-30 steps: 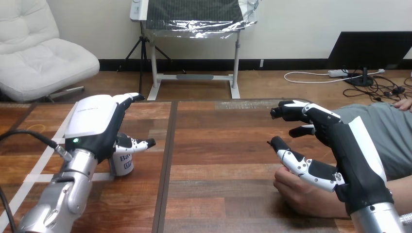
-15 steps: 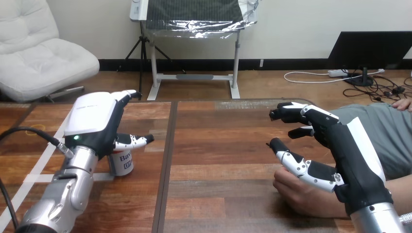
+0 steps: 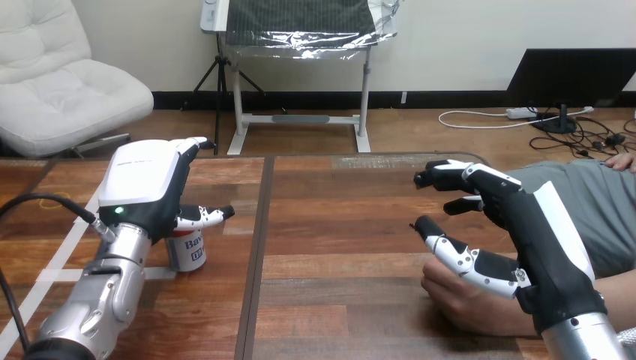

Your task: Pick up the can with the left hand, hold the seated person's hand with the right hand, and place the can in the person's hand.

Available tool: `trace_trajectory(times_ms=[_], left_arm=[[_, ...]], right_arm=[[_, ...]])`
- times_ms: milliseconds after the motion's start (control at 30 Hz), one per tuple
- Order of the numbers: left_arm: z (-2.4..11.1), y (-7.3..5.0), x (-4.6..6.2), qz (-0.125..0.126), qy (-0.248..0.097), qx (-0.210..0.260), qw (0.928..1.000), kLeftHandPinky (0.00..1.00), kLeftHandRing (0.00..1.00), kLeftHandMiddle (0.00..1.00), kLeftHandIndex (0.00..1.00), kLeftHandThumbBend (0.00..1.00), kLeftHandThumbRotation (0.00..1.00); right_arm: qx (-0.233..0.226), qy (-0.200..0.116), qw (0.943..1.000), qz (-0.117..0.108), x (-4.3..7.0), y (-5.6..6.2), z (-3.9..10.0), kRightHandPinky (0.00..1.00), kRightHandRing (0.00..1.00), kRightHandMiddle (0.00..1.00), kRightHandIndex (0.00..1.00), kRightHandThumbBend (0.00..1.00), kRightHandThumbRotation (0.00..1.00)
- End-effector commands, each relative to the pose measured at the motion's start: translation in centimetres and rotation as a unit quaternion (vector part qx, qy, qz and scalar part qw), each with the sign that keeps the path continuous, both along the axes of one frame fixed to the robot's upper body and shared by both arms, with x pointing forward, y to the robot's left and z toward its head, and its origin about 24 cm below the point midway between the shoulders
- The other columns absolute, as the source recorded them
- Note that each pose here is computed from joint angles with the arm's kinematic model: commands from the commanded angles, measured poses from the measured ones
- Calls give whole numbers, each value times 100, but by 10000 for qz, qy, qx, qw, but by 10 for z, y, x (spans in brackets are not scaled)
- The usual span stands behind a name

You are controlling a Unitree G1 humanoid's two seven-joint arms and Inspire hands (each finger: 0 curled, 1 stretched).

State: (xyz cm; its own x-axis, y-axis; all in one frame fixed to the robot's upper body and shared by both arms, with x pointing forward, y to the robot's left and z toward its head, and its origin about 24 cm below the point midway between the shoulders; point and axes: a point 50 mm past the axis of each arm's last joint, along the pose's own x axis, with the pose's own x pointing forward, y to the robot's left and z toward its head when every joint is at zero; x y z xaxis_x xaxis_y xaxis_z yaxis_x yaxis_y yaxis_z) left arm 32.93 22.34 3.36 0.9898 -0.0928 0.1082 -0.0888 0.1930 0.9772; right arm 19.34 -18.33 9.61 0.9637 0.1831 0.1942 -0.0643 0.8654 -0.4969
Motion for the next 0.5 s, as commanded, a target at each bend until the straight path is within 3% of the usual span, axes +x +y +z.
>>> trace_trajectory(times_ms=[0, 467], left_arm=[[25, -6, 19, -37, -398, 47, 9992, 75, 79, 81, 80, 80, 38], [21, -2, 21, 108, -171, -30, 9998, 75, 79, 81, 80, 82, 36]], right_arm=[[-89, -607, 9980, 120, 4, 3, 27, 67, 79, 81, 66, 46, 0], [-260, -607, 9977, 134, 4, 2, 28, 68, 79, 79, 66, 47, 0]])
